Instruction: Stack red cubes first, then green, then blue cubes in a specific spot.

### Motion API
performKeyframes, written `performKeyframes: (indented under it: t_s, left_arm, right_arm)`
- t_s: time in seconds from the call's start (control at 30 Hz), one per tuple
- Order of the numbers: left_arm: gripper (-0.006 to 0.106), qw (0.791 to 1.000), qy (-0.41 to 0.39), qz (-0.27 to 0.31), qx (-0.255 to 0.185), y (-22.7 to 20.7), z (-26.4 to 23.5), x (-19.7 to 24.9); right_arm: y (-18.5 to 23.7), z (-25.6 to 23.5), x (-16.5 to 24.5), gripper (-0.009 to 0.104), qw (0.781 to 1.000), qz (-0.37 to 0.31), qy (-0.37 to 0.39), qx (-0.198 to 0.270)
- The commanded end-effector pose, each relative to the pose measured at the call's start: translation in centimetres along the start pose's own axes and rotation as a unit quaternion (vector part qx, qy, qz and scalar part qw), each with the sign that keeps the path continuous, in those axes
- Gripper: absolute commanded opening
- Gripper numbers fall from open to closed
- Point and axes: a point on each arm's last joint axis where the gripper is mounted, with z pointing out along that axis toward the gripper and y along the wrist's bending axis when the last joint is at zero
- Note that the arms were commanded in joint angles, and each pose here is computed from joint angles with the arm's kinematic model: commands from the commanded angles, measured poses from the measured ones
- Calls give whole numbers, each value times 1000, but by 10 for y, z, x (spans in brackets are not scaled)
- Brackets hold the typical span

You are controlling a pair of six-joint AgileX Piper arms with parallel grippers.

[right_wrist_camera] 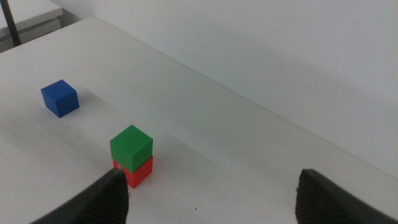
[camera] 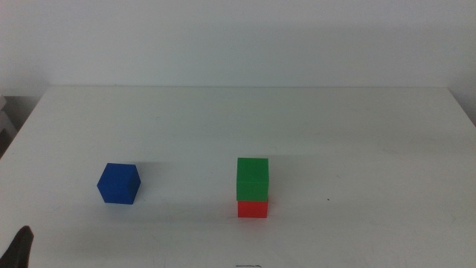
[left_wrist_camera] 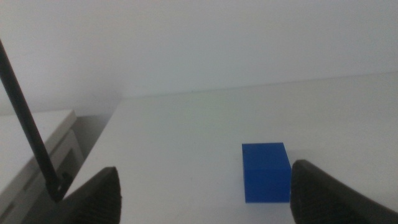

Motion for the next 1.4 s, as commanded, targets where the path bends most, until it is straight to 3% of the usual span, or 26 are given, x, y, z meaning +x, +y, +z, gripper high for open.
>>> performKeyframes:
  t_s: [0.0,0.1,0.27,0.37,0.6,0.87,1.03,1.17,1.37]
  left_arm:
    - [92,999,-45,-26,-4,2,0,-24]
    - [92,1000,-1,-26,-1,4,11,-55]
    - [92,985,169,-24,13,8,45,-102]
    - [92,960,277,-25,22,8,62,-115]
    - [92,868,491,-49,51,3,89,-108]
    - [92,835,532,-134,37,-4,106,-97]
    - [92,852,503,-146,22,-2,118,-97]
    - [92,851,510,-124,14,1,132,-104]
    - [92,849,515,-104,48,0,179,-123]
  right_arm:
    - [-3,-2,-11,86,999,-10,-43,12]
    - [-3,-2,-11,86,999,-10,-43,12]
    - [-3,-3,-11,86,999,-10,-43,12]
    - [-3,-3,-11,86,999,-10,-44,13]
    - [-3,-3,-11,86,999,-10,-43,12]
    - [-3,-3,-11,85,999,-10,-43,12]
    - [-3,-3,-11,85,999,-10,-43,12]
    - [-3,-3,-11,85,999,-10,-43,12]
    - [-3,-3,-11,85,999,-10,-43,12]
